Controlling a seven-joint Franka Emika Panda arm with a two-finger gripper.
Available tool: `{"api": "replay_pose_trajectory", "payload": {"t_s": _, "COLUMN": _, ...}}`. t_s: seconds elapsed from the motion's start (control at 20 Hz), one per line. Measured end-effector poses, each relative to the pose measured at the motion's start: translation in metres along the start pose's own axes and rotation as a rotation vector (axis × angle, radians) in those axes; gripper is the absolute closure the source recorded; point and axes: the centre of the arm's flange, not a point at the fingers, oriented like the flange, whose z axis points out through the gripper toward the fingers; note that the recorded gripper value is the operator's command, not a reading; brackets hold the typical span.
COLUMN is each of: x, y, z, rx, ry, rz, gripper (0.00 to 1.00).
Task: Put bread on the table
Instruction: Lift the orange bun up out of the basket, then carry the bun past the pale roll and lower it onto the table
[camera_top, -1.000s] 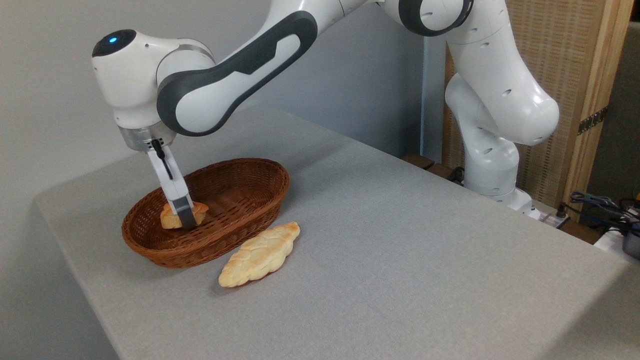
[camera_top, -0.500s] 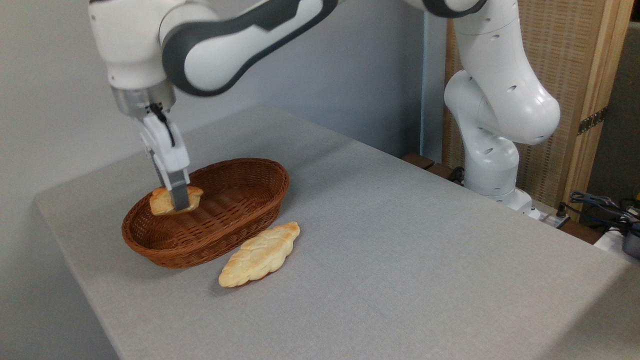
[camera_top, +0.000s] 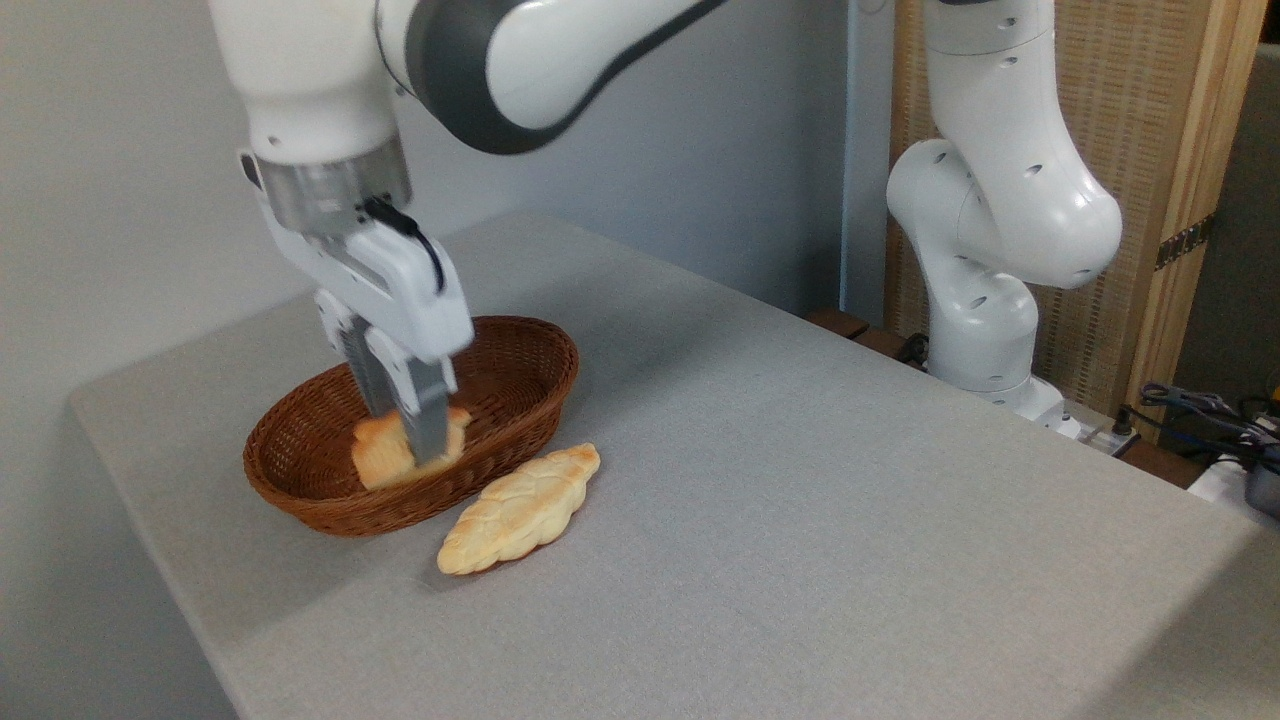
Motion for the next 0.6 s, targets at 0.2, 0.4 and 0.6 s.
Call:
{"api": "replay_pose_trajectory", "payload": {"t_s": 0.2, "x": -0.034, "y": -0.038, "z": 0.006, "rx": -0.02, "ry": -0.053, "rz": 0.028, "gripper": 0.12}}
{"api": "replay_pose_trajectory", "payload": {"t_s": 0.4, "x": -0.048, "y": -0.055, "z": 0.017, "rx": -0.036, "ry": -0.082, "rz": 0.024, "gripper": 0.0}}
{"api": "replay_pose_trajectory", "payload": {"t_s": 0.6, "x": -0.052, "y": -0.066, "z": 0.033, "rx": -0.05, "ry": -0.107, "rz": 0.015, "gripper": 0.0}}
